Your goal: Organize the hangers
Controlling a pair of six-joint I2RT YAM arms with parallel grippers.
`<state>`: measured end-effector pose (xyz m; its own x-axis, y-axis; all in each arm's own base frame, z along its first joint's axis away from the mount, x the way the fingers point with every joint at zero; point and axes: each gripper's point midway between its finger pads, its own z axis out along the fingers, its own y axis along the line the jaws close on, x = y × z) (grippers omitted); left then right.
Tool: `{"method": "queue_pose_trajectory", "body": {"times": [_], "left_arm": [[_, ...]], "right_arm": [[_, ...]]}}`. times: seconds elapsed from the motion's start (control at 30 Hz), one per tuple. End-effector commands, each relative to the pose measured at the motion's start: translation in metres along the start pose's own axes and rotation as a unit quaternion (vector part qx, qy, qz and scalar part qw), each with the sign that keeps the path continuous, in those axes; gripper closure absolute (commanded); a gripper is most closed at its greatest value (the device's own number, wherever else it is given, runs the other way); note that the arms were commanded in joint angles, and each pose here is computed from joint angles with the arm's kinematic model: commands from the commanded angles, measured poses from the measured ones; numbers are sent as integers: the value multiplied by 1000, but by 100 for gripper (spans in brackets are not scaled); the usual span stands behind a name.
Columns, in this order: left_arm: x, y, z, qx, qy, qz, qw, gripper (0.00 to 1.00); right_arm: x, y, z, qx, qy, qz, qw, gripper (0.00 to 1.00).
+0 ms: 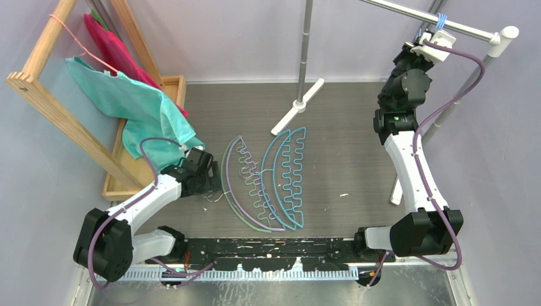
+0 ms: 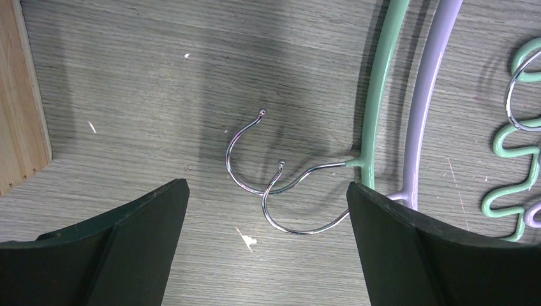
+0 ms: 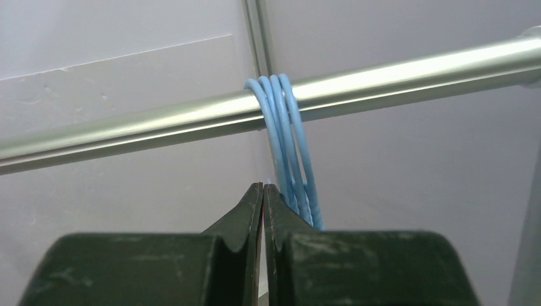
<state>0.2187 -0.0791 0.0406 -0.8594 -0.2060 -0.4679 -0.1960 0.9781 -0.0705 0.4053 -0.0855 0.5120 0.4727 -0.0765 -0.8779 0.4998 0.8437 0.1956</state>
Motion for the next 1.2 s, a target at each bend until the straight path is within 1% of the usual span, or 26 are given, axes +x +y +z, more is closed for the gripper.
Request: {"method": "queue_pose_trajectory", "body": {"times": [0.0, 0.13, 0.43, 0.73, 0.87, 0.97, 1.0, 1.1, 1.17], "left_arm": [[-12, -3, -6, 8, -17, -1, 1000, 2], [-11, -3, -6, 7, -16, -1, 1000, 2], [-11, -4, -6, 9, -16, 0, 1000, 2], [-10, -4, -6, 11, -16, -2, 1000, 2], [-10, -3, -6, 10, -16, -2, 1000, 2], [-10, -4, -7, 12, -17, -2, 1000, 2], [-10, -4, -7, 12, -17, -2, 1000, 2], [-11, -3, -7, 12, -19, -3, 1000, 2], [-10, -3, -7, 12, -19, -3, 1000, 2]], "right_arm": [[-39, -36, 0, 69, -46, 10, 997, 91], [-41, -57, -1, 105, -48, 5, 993, 91], [-45, -87, 0, 146, -48, -3, 988, 91], [-36, -101, 1, 164, -30, -4, 986, 91], [-32, -111, -1, 188, -16, -10, 982, 91], [-30, -111, -2, 179, -10, -6, 984, 91], [-30, -108, -3, 170, -8, -4, 985, 89], [-34, -97, -7, 127, -11, 8, 992, 78], [-35, -89, -9, 100, -11, 13, 995, 76]]}}
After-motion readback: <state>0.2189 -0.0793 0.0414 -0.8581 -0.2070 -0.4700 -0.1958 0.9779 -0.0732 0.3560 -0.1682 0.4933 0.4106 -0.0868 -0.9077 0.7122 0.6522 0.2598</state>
